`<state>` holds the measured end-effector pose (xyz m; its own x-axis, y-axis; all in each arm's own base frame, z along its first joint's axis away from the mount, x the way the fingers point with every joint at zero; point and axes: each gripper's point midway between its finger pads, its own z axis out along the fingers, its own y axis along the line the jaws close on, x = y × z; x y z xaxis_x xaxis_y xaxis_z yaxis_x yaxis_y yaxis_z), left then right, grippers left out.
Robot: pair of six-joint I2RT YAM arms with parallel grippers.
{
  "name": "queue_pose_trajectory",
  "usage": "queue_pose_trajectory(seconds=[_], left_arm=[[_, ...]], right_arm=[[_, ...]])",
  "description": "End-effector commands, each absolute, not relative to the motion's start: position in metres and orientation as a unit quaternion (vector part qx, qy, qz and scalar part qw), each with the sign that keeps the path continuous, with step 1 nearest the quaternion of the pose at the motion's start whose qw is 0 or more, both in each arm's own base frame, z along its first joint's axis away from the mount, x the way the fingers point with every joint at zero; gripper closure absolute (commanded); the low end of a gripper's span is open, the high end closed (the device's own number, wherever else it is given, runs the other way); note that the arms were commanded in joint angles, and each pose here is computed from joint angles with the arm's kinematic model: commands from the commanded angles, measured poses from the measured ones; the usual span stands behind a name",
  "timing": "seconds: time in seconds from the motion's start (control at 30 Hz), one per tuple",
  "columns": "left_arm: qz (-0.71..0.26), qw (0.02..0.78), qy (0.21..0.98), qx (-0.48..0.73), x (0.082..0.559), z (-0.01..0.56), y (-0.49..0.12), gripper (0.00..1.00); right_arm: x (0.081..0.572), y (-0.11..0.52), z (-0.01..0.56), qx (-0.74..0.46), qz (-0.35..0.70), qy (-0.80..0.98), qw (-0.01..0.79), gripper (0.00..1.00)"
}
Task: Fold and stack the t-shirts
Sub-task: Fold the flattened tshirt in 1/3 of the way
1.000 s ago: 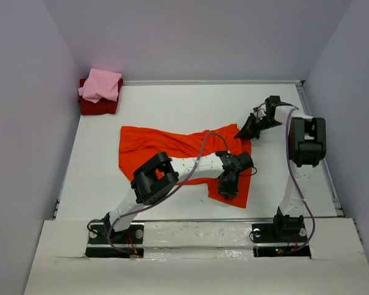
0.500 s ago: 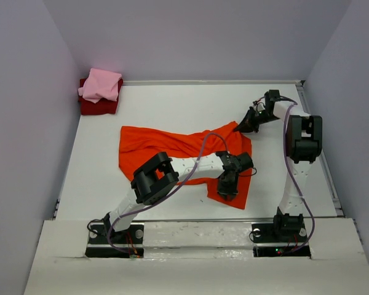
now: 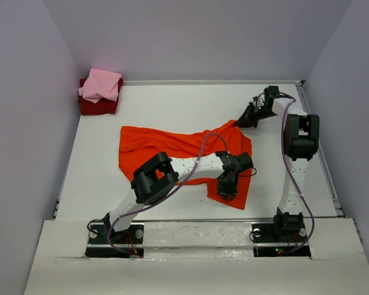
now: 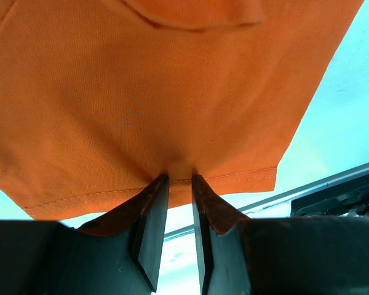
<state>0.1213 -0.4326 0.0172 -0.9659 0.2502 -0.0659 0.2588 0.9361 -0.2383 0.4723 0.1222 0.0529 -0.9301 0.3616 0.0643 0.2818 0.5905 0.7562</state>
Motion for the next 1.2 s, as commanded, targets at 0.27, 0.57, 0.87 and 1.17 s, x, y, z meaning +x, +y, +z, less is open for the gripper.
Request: queue_pose_trajectory(seconds=[0.27,0.57,0.87,1.17], left_arm=[[-0.028,-0.019,0.988,0.151,0.101,-0.017,-0.383,0.64],[-0.045,-0.033,0.988,0.143,0.091,-0.004,-0.373,0.64],[-0.035,-0.041,0.988,0.142,0.082,-0.001,-0.352,0.64],[-0.019,-0.038,0.988,0.148,0.088,-0.001,-0.346,0.64]], right_arm=[[0.468,0.12,0.064,0.175,0.397,0.899,0.055,0.36],[0.479,0.133,0.057,0.163,0.455,0.874,0.047,0.32],[0.461,0.136,0.056,0.171,0.463,0.869,0.023,0.32],[0.417,0.14,0.072,0.165,0.455,0.875,0.0,0.34]])
